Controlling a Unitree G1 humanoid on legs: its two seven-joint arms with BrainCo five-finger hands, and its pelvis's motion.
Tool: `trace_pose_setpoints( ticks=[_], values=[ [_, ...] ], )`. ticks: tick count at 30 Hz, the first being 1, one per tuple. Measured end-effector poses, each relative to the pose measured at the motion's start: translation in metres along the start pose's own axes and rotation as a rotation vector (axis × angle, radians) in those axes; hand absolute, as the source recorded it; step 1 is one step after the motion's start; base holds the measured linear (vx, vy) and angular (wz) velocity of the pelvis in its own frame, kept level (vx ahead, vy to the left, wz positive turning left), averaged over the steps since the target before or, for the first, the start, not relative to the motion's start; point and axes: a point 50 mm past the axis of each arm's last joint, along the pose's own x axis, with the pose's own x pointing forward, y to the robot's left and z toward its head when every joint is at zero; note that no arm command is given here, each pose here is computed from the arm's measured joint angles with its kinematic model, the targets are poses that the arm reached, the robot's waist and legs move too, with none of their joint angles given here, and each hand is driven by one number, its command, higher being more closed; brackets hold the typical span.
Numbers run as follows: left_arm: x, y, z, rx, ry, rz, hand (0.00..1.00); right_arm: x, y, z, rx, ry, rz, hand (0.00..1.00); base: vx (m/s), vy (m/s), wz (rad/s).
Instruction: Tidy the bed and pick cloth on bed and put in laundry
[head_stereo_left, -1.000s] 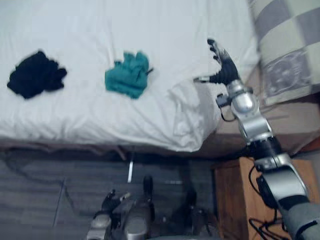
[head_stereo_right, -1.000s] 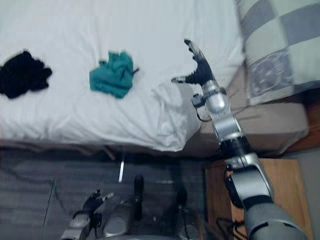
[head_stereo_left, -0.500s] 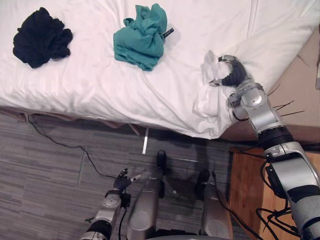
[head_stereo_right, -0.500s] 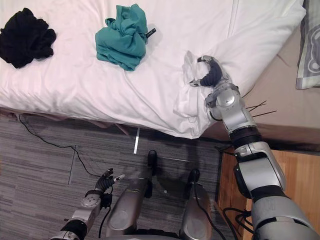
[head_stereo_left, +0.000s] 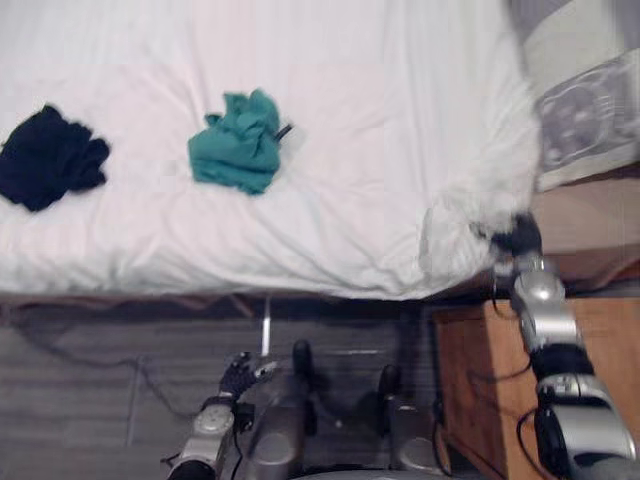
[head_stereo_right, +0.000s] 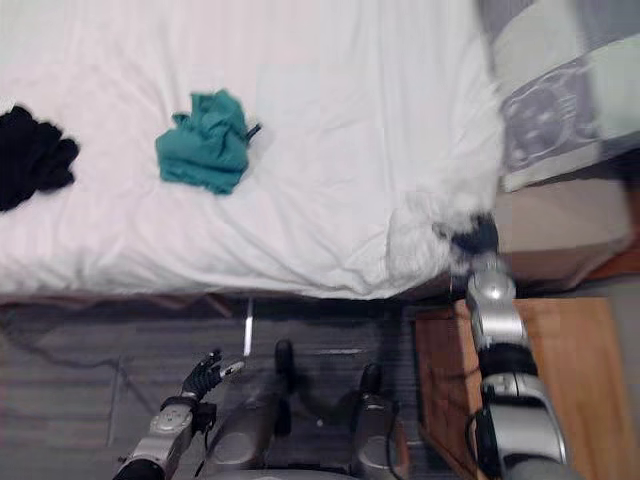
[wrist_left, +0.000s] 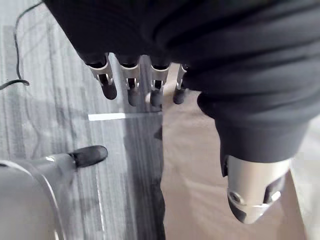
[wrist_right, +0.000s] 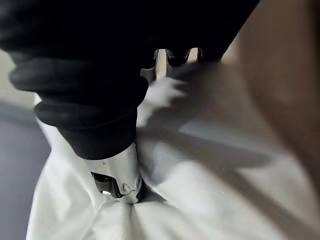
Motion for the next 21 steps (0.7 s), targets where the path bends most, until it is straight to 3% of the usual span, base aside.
trace_pose_setpoints(
  ticks=[3, 5, 9, 10, 13, 16, 21],
  values=[
    [-0.005, 0.000, -0.013, 0.010, 0.047, 0.002, 0.00, -0.021, -0.037, -0.043, 0.096, 0.149, -0.184, 0.00, 0.06, 0.008, -0.25],
    [-0.011, 0.001, -0.025, -0.009, 0.084, 0.012, 0.00, -0.038, -0.072, -0.071, 0.215, 0.263, -0.390, 0.00, 0.00, 0.007, -0.29],
    [-0.019, 0.003, -0.042, -0.034, 0.133, 0.032, 0.00, -0.065, -0.128, -0.085, 0.303, 0.303, -0.709, 0.00, -0.04, -0.004, -0.27],
    [-0.020, 0.003, -0.043, -0.034, 0.137, 0.033, 0.00, -0.067, -0.133, -0.084, 0.303, 0.299, -0.738, 1.00, -0.06, -0.016, -0.13],
    [-0.024, 0.003, -0.053, -0.038, 0.175, 0.035, 0.00, -0.066, -0.155, -0.058, 0.289, 0.166, -0.828, 1.00, -0.08, -0.004, 0.00],
    [-0.025, 0.006, -0.056, -0.033, 0.194, 0.041, 0.00, -0.046, -0.142, 0.005, 0.234, -0.101, -0.709, 1.00, -0.07, 0.032, 0.09],
    [-0.022, 0.013, -0.051, -0.022, 0.178, 0.050, 0.00, 0.007, -0.050, 0.137, 0.198, -0.471, -0.191, 1.00, -0.03, 0.024, 0.19]
  ],
)
